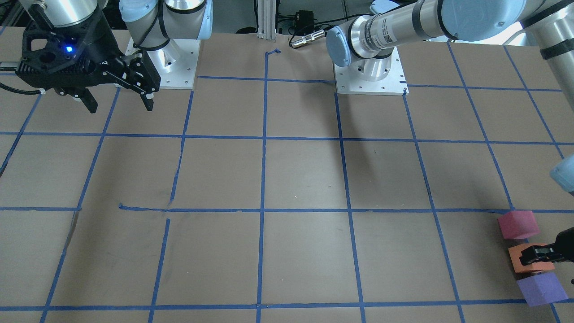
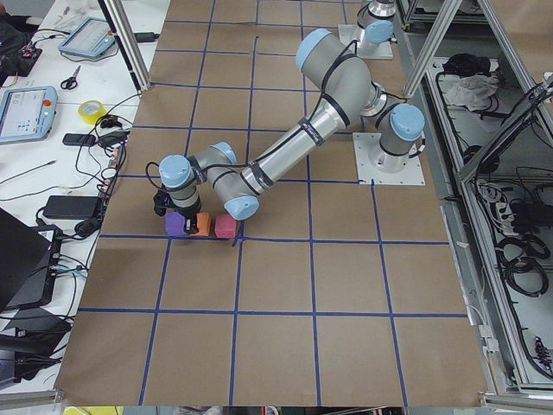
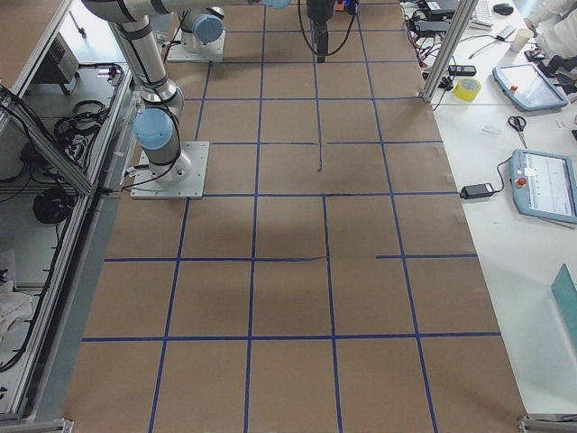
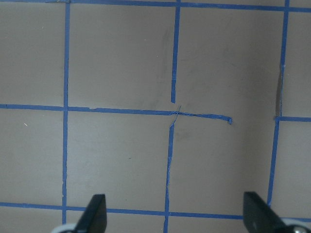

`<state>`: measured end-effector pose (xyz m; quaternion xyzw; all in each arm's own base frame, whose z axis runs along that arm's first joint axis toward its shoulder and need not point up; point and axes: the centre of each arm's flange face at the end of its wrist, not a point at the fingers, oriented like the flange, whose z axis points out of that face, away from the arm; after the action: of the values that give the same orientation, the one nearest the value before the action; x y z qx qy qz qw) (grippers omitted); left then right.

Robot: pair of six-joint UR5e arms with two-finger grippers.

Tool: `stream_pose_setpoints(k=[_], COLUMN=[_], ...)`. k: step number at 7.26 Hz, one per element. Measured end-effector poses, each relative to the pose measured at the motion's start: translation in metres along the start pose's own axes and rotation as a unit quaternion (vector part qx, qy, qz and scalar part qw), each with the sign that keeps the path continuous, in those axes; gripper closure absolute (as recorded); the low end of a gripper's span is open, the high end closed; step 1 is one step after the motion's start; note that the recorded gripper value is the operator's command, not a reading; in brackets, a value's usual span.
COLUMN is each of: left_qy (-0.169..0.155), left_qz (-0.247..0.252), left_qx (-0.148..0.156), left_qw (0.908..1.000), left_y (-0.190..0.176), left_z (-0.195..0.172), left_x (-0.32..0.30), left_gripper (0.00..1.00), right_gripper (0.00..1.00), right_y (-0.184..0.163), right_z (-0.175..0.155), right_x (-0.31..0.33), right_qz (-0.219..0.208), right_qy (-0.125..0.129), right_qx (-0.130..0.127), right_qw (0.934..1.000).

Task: Arrange blocks in a line
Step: 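Press the orange cube into line and open the left gripper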

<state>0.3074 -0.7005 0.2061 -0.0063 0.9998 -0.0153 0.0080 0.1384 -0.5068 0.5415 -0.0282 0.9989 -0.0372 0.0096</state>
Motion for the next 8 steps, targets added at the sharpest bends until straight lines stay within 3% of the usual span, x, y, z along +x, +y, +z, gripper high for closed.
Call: stream_pose_setpoints(k=[4, 6, 7, 8], left_qy=[0.001, 0.001, 0.0, -0.001], left_qz=[0.0, 0.0, 0.0, 0.001], left_qx=[0.0, -0.001, 0.001, 0.003], left_qw=[1.0, 1.0, 1.0, 1.0], left_y=[-0.0001, 0.0, -0.0002, -0.0006], left_z=[0.0017, 0.0026, 0.0024, 0.0022], left_x=[0.0, 0.0002, 0.0, -0.0003], left_gripper=[1.0, 0.41, 0.0, 0.0], right_gripper=[0.0, 0.0, 0.0, 0.0], right_y=[-0.0013, -0.001, -0.0009, -0.0008], right_z=[0.0013, 0.0007, 0.0005, 0.0004], right_x=[-0.0013, -0.0017, -0.0016, -0.0015], right_qz=[0.0, 0.0, -0.001, -0.001], right_qy=[-0.002, -0.003, -0.003, -0.002], right_qx=[0.001, 0.001, 0.002, 0.002], right_qw=[1.0, 1.0, 1.0, 1.0])
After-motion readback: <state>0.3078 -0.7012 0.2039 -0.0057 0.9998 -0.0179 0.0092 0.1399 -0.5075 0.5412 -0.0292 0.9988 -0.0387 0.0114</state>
